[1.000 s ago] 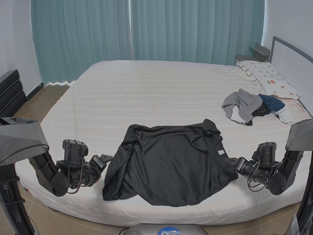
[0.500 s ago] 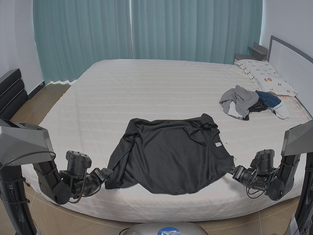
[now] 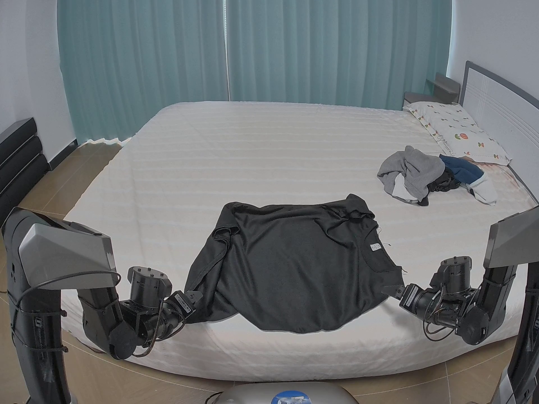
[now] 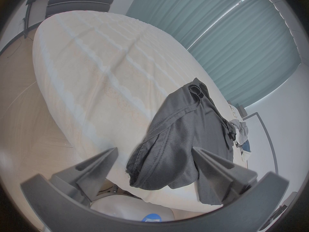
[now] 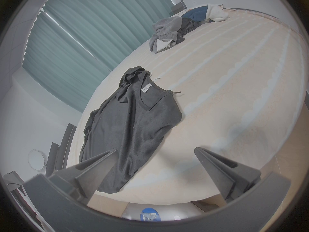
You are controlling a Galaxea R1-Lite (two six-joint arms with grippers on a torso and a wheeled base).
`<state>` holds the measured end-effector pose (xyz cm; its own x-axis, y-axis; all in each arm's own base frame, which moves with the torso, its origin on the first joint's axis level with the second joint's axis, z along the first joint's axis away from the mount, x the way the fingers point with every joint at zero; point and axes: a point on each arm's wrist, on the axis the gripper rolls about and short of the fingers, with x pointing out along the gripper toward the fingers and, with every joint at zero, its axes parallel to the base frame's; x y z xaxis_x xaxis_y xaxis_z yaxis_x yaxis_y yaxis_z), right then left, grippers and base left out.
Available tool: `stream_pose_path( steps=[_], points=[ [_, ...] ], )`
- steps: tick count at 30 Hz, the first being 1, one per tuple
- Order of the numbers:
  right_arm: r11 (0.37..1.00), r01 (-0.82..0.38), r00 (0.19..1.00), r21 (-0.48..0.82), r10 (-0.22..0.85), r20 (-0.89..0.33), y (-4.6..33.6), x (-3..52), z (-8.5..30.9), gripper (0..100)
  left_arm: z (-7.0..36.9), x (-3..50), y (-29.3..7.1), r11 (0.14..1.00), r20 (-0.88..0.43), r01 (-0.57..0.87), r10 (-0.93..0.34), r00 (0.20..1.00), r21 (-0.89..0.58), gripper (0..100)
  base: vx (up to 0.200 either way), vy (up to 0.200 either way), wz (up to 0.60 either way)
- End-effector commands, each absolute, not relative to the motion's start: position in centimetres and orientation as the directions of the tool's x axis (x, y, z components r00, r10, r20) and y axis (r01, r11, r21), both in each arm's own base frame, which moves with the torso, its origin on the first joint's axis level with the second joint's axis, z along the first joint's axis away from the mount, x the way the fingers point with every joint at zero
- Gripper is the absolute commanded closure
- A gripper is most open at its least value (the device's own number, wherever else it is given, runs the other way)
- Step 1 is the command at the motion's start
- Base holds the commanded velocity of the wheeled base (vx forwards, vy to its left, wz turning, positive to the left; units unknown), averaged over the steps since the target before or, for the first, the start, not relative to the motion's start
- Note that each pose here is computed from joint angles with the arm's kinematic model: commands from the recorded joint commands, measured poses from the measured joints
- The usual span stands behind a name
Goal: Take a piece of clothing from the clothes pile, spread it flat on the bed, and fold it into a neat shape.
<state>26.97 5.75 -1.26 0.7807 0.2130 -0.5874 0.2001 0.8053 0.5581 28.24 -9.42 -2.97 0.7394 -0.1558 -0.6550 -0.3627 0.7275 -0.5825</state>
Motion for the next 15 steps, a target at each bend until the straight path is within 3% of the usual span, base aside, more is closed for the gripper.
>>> stream_pose_path(
  steps=[1, 15],
  points=[
    [0.806, 0.198, 0.78, 0.558, 0.215, -0.588, 5.8, 27.0, -1.3, 0, -3.4, 28.2, -9.8, 0.734, -0.662, -0.359, -0.163, 0.732, -0.577, 100, 0.0, 0.0, 0.0],
    [0.804, 0.191, 0.794, 0.563, 0.21, -0.57, 5.9, 28.0, -1.4, 0, -1.9, 29.0, -7.3, 0.685, -0.624, -0.4, -0.102, 0.774, -0.609, 100, 0.0, 0.0, 0.0]
  ],
)
